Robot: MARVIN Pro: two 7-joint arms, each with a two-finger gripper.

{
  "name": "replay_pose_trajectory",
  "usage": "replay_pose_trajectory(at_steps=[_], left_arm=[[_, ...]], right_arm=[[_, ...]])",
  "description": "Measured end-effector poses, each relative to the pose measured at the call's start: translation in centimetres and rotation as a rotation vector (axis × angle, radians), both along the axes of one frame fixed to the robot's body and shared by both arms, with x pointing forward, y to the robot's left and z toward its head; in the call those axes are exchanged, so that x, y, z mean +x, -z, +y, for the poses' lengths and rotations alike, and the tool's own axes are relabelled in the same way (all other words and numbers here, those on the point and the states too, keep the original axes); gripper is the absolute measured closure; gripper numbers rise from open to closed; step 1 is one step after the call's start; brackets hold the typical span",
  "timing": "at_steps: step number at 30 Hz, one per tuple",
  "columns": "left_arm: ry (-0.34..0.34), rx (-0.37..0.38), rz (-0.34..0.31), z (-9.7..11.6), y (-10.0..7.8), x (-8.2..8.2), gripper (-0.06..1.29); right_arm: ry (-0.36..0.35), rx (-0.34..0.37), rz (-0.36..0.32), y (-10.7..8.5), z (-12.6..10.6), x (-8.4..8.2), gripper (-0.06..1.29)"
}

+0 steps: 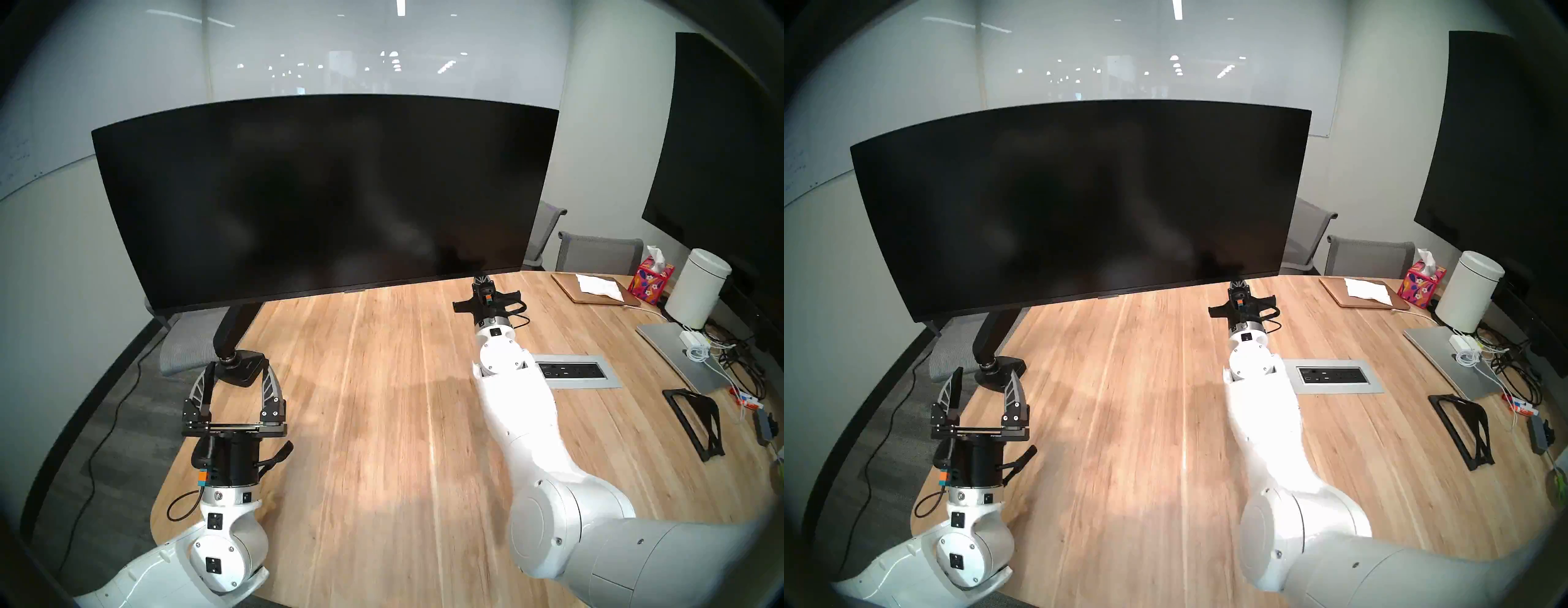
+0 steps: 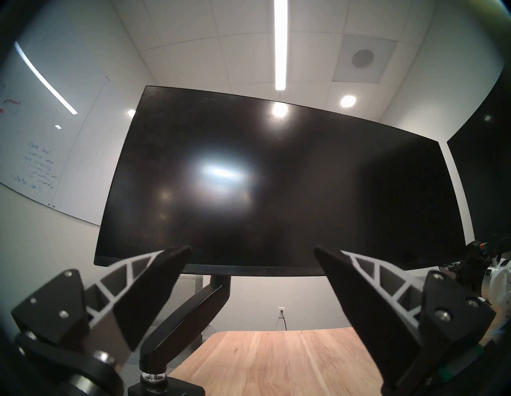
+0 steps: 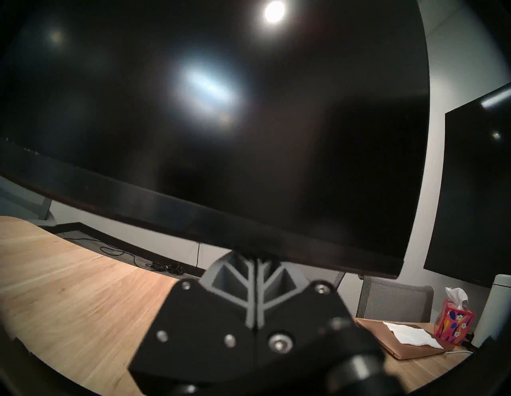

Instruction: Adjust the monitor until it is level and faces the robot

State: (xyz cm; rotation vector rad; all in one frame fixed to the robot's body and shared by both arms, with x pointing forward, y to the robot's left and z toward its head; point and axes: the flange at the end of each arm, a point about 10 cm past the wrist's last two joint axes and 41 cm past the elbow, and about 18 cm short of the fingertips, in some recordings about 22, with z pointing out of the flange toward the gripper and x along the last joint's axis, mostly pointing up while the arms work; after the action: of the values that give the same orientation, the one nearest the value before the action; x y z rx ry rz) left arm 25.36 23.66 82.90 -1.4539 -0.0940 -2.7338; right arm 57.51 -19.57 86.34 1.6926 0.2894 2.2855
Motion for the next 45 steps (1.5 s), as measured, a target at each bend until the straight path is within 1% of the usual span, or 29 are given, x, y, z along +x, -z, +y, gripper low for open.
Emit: replay_pose_trajectory(at_steps=[24, 45], left_arm=[[0.0, 0.0, 0.0, 0.0, 0.0, 0.0, 0.0], [0.0, 0.0, 0.0, 0.0, 0.0, 0.0, 0.0]], right_arm=[[-0.009, -0.009, 0.005, 0.2, 0.2, -0.3, 1.25], [-0.028, 0.008, 0.01, 0.3, 0.6, -1.3, 1.25]])
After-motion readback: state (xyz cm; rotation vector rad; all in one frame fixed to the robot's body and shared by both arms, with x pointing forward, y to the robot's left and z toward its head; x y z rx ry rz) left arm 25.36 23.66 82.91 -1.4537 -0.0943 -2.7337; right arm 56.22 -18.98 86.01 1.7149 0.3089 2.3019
